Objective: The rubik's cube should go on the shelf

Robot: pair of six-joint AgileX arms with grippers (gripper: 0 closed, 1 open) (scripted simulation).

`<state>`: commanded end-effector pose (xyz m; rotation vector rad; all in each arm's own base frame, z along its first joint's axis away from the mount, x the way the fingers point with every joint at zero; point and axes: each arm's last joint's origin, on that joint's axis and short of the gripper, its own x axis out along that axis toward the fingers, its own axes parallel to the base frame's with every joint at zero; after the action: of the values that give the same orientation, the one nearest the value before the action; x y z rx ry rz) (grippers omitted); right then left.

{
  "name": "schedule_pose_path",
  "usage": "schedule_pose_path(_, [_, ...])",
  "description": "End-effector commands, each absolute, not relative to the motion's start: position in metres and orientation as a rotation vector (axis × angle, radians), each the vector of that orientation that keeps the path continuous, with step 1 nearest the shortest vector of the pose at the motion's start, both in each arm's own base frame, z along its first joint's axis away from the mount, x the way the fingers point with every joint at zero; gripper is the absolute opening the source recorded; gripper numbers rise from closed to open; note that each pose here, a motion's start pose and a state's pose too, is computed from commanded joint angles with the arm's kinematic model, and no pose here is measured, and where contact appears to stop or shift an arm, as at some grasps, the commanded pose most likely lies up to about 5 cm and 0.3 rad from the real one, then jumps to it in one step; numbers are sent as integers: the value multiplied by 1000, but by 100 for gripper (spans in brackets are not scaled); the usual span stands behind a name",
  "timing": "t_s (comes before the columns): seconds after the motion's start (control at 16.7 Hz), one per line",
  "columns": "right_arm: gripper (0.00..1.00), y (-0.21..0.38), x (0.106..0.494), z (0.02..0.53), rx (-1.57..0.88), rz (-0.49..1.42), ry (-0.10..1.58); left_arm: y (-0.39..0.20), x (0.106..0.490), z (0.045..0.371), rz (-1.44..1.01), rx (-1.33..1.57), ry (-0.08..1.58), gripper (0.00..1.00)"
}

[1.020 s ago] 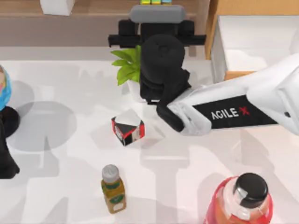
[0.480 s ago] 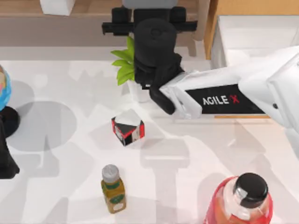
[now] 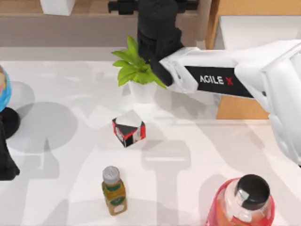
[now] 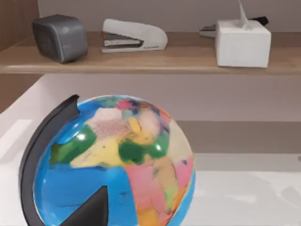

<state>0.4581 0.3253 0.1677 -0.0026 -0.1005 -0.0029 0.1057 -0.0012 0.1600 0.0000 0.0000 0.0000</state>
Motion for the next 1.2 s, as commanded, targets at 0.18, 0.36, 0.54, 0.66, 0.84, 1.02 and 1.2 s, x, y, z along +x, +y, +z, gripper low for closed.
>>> schedule_pose_path(0.18, [0, 323, 461, 168, -3, -9, -100, -1, 106, 160, 0, 0, 0, 100])
schedule_pose_path(0.36, [8, 323, 461, 168, -3, -9, -100, -1, 106, 160, 0, 0, 0, 100])
schedule_pose_path(0.54, [30, 323, 461, 168, -3, -9, -100, -1, 106, 160, 0, 0, 0, 100])
schedule_pose_path(0.66, [45, 323, 461, 168, -3, -9, -100, -1, 106, 160, 0, 0, 0, 100])
schedule_pose_path(0.84, [68, 323, 461, 168, -3, -9, -100, -1, 106, 160, 0, 0, 0, 100])
schedule_pose_path(1.02, [90, 323, 461, 168, -3, -9, -100, -1, 106, 160, 0, 0, 0, 100])
schedule_pose_path(1.2, [100, 323, 461, 168, -3, -9, -100, -1, 106, 160, 0, 0, 0, 100])
